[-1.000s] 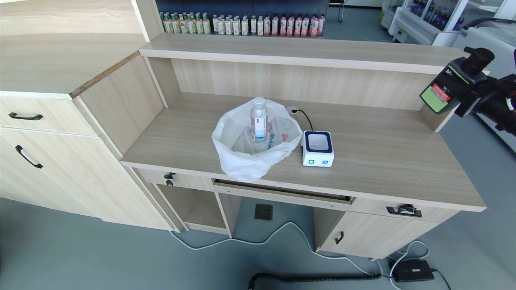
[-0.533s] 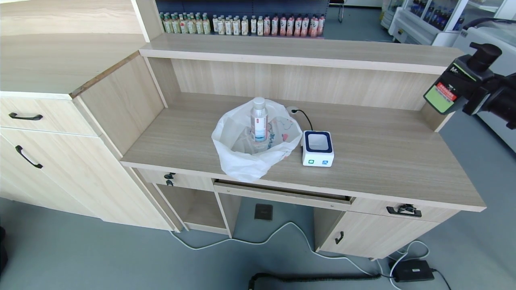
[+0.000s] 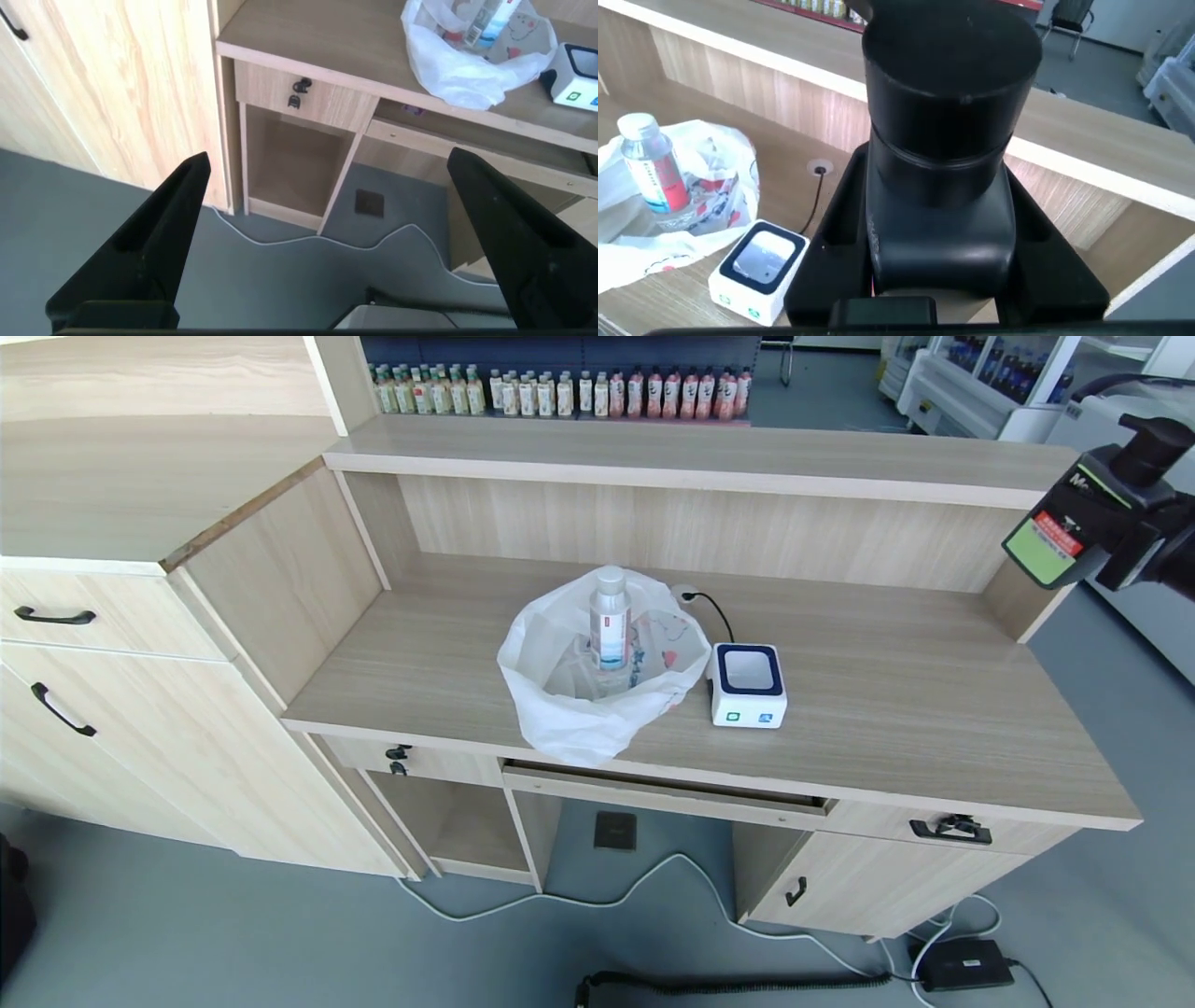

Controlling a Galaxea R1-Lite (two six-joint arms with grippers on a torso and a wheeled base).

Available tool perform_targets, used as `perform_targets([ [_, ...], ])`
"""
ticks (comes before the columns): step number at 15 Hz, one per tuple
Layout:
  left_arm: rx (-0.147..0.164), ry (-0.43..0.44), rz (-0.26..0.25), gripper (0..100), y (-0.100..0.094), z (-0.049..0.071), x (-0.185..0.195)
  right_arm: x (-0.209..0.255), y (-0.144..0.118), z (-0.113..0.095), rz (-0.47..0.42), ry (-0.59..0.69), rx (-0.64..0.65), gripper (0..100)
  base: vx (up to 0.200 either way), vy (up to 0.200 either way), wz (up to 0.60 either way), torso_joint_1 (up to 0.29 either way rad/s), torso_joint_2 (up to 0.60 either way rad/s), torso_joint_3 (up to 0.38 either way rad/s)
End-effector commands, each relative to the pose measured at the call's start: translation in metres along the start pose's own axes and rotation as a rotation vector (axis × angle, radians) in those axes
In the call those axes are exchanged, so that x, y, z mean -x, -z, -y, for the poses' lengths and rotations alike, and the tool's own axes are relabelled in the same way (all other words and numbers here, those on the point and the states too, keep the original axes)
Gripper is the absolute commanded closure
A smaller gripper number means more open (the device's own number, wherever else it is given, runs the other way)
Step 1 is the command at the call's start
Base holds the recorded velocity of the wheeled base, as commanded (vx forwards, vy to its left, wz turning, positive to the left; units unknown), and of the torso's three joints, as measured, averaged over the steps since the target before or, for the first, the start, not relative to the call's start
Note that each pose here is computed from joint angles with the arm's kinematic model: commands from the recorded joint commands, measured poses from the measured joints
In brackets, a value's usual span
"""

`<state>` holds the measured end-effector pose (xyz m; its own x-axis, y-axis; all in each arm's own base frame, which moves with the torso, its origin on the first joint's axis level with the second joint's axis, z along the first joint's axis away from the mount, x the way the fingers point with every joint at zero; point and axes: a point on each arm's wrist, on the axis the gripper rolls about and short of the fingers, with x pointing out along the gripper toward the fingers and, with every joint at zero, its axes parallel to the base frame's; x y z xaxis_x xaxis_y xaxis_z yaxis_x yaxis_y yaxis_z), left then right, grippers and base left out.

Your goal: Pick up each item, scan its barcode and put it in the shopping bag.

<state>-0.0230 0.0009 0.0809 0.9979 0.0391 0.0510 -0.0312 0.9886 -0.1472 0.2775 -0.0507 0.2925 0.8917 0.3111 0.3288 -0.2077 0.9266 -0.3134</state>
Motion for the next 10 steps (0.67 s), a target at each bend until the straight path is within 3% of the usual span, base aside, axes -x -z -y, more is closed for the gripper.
perform_targets([
  [1, -0.002, -0.002, 0.004, 0, 0.0, 0.0, 0.0, 0.001, -0.005, 0.0, 0.015, 0.0, 0.006, 100, 0.0, 0.2, 0.0, 0.022, 0.01, 0.002],
  [3, -0.002, -0.003, 0.005, 0, -0.001, 0.0, 0.0, 0.002, -0.007, 0.0, 0.013, -0.001, -0.005, 100, 0.0, 0.2, 0.0, -0.005, 0.0, 0.002],
  [5, -0.002, -0.003, 0.005, 0, -0.001, 0.0, 0.0, -0.001, -0.013, -0.001, -0.043, 0.074, -0.082, 100, 0.0, 0.2, 0.0, 0.0, 0.01, 0.002],
  [9, 0.001, -0.003, 0.003, 0, 0.0, 0.0, 0.0, -0.046, -0.027, -0.002, -0.12, 0.108, -0.208, 100, 0.0, 0.2, 0.0, 0.0, 0.0, -0.001],
  [10, 0.003, -0.005, 0.005, 0, -0.001, 0.0, 0.0, -0.056, -0.026, -0.005, -0.13, 0.114, -0.238, 100, 0.0, 0.0, 0.0, 0.0, 0.0, 0.0],
])
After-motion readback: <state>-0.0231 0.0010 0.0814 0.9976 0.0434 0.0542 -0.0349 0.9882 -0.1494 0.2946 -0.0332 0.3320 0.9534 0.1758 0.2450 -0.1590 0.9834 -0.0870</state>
